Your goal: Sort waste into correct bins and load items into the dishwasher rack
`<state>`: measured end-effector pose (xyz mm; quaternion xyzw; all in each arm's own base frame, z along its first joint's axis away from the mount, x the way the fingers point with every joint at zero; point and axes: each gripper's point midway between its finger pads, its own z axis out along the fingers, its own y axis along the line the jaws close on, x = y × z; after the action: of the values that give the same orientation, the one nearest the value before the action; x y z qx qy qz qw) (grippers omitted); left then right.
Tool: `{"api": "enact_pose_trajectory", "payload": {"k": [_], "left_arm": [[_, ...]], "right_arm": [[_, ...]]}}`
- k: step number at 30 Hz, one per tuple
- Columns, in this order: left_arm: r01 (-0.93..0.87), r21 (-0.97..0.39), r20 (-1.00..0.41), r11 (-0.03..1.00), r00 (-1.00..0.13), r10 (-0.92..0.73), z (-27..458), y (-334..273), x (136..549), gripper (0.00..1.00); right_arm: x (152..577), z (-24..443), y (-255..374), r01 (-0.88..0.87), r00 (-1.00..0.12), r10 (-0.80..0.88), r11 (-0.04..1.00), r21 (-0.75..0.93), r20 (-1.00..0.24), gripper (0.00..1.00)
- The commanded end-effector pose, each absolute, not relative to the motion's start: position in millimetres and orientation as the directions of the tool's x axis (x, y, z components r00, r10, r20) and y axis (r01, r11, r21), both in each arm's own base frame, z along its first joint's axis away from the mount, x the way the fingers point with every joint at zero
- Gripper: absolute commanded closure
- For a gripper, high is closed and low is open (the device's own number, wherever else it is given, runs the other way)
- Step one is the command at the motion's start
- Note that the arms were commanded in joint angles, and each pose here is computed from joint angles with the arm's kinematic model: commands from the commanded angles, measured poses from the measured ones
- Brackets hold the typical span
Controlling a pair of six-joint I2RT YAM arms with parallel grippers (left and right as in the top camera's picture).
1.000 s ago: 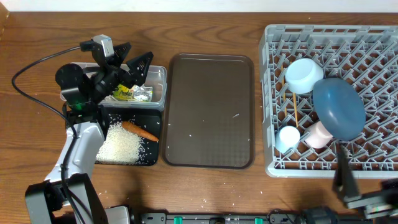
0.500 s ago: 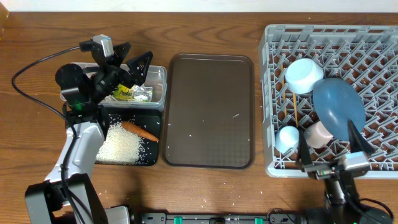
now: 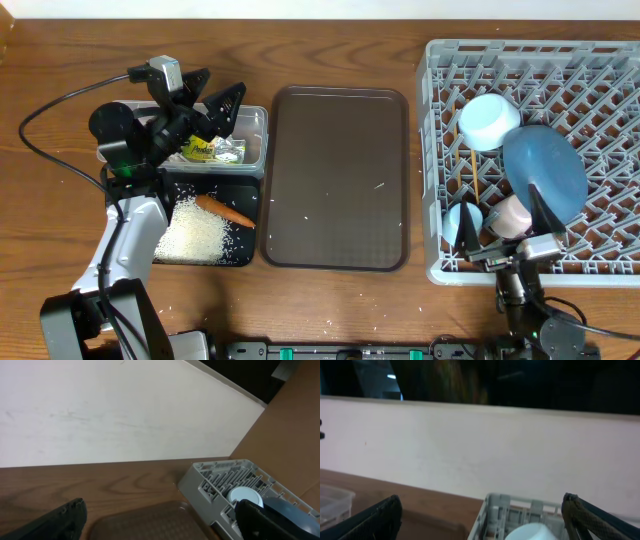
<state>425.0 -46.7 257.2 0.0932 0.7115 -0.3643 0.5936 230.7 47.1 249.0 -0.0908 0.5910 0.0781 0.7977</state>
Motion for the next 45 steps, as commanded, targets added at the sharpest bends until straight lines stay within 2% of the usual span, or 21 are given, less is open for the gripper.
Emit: {"api": "enact_pose_trajectory", "payload": {"k": [1, 10, 15, 20, 29, 45], "left_arm": [[0.58, -0.38, -0.925, 0.72, -0.252, -0.286, 264.5, -47.6, 422.0, 0.04], [0.58, -0.38, -0.925, 0.72, -0.252, -0.286, 264.5, -47.6, 422.0, 0.04], [0.58, -0.38, -0.925, 0.72, -0.252, -0.286, 264.5, -47.6, 422.0, 0.04], [0.58, -0.38, -0.925, 0.72, -0.252, -0.286, 264.5, -47.6, 422.0, 0.04], [0.58, -0.38, -0.925, 0.72, -0.252, -0.286, 264.5, -47.6, 422.0, 0.04], [0.58, -0.38, -0.925, 0.72, -0.252, -0.286, 264.5, -47.6, 422.0, 0.04]], "right_arm": [[233.6, 238.7, 45.1, -0.229, 0.257, 0.036, 0.973, -0.025, -0.966, 0.01], [240.8, 200.8, 45.2, -0.227, 0.105, 0.011, 0.974, -0.013, -0.994, 0.01], [245.0, 180.9, 29.3, -0.134, 0.022, 0.017, 0.991, 0.014, -1.0, 0.01], [246.6, 178.8, 6.7, -0.004, 0.015, 0.103, 0.995, 0.103, -0.995, 0.01], [246.1, 158.5, 7.8, -0.003, -0.068, 0.095, 0.995, 0.095, -0.993, 0.01], [246.1, 158.6, 7.7, -0.002, -0.067, 0.094, 0.995, 0.095, -0.993, 0.01]]}}
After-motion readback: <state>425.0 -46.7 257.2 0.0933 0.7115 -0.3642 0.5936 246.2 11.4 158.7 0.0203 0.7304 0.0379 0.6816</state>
